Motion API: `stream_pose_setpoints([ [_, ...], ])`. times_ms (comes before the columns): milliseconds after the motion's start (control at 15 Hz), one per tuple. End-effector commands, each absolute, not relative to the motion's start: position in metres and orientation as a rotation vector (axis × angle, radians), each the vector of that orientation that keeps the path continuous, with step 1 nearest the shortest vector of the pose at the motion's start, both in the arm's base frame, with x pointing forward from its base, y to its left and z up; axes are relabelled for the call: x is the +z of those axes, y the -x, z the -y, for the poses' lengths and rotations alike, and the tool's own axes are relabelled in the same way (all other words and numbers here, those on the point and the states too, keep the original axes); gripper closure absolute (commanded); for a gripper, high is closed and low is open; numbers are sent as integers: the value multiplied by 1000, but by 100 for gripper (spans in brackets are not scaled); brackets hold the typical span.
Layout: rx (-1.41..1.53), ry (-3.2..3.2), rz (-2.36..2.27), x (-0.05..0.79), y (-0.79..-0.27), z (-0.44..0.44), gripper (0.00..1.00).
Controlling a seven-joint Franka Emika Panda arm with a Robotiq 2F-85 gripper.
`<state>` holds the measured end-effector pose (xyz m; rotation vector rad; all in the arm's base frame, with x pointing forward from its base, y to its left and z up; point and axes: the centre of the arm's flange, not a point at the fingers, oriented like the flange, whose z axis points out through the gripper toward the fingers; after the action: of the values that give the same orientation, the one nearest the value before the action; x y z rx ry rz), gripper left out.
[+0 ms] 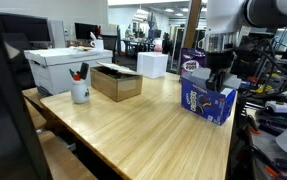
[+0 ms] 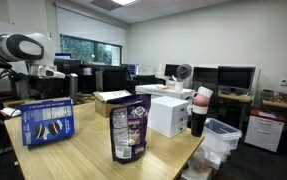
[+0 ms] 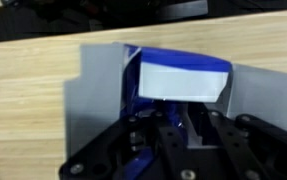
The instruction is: Remove the blue packet from the blue box and place it on the counter
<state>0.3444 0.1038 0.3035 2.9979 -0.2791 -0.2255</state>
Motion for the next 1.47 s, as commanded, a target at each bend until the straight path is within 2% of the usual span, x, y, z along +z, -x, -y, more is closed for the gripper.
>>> stream_pose_setpoints([
  [0,-99,-2997,280,342,-394,-32,62],
  [67,-49,-2993,294,367,-423,16,64],
  [133,12,-3015,318,404,-455,68,74],
  [333,45,-3080,261,415,-444,51,70],
  [400,50,-3097,232,425,-432,25,71],
  [467,17,-3111,193,432,-422,7,87],
  [533,-9,-3122,160,438,-416,-7,94],
  [600,-9,-3108,107,443,-407,-22,69],
  [667,-5,-3096,129,441,-420,-19,82],
  [733,-4,-3095,123,442,-417,-21,44],
  [867,10,-3102,117,443,-410,-24,33],
  [1000,23,-3115,95,448,-404,-25,17],
  [1067,44,-3127,60,449,-400,-25,6],
  [1133,56,-3134,35,447,-391,-25,16],
  [1200,54,-3138,24,447,-386,-25,41],
  [1267,47,-3143,11,445,-379,-25,41],
  [1333,35,-3161,-13,442,-368,-28,54],
  [1400,24,-3174,-63,436,-361,-32,52],
])
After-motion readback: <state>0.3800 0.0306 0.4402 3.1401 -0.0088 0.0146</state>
